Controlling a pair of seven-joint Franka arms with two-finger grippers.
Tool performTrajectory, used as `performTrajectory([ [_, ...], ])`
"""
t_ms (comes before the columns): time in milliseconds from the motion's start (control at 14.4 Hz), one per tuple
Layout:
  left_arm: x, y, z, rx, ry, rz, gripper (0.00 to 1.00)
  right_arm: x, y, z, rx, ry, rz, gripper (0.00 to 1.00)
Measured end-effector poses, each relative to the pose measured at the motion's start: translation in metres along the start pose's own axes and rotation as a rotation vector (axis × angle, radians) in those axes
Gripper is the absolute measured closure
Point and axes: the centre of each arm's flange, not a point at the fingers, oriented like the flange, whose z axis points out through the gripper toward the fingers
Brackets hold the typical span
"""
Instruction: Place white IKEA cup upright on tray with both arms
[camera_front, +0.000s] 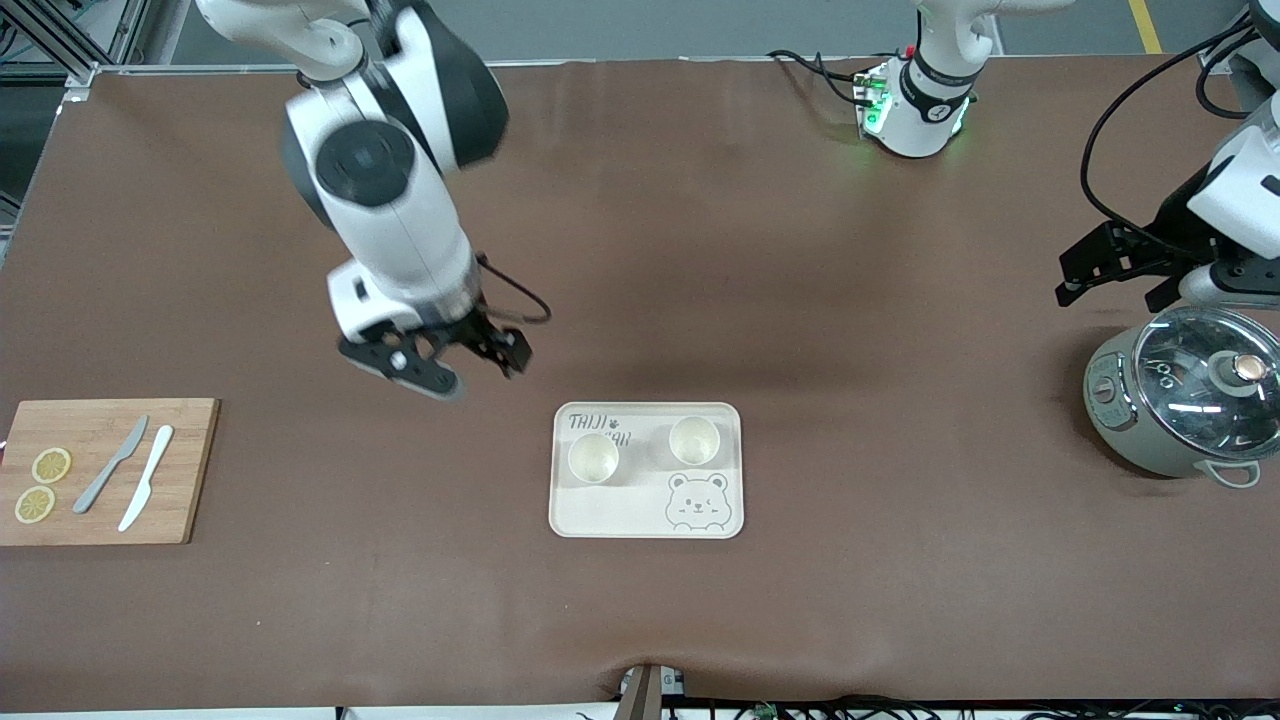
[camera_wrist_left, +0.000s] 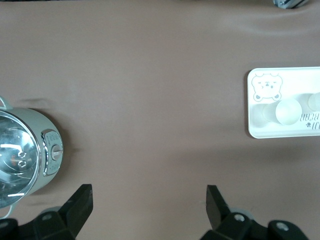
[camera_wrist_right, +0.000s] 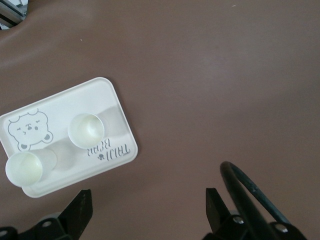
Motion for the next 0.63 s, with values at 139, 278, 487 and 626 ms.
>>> performTrajectory([
  [139, 0.0, 0.0, 0.0, 0.0, -0.004, -0.001, 0.0, -0.006, 0.038, -0.032, -0.024, -0.017, -0.056, 0.0],
  [278, -0.002, 0.002, 0.001, 0.0, -0.014, 0.003, 0.0, 0.008, 0.089, -0.053, -0.04, -0.046, -0.114, 0.0],
  [487, -0.005, 0.013, -0.009, -0.002, -0.031, 0.012, 0.0, 0.051, 0.176, -0.069, -0.047, -0.089, -0.19, 0.0],
  [626, -0.008, 0.023, -0.023, -0.003, -0.032, -0.012, 0.0, 0.083, 0.235, -0.067, -0.039, -0.101, -0.232, 0.0],
])
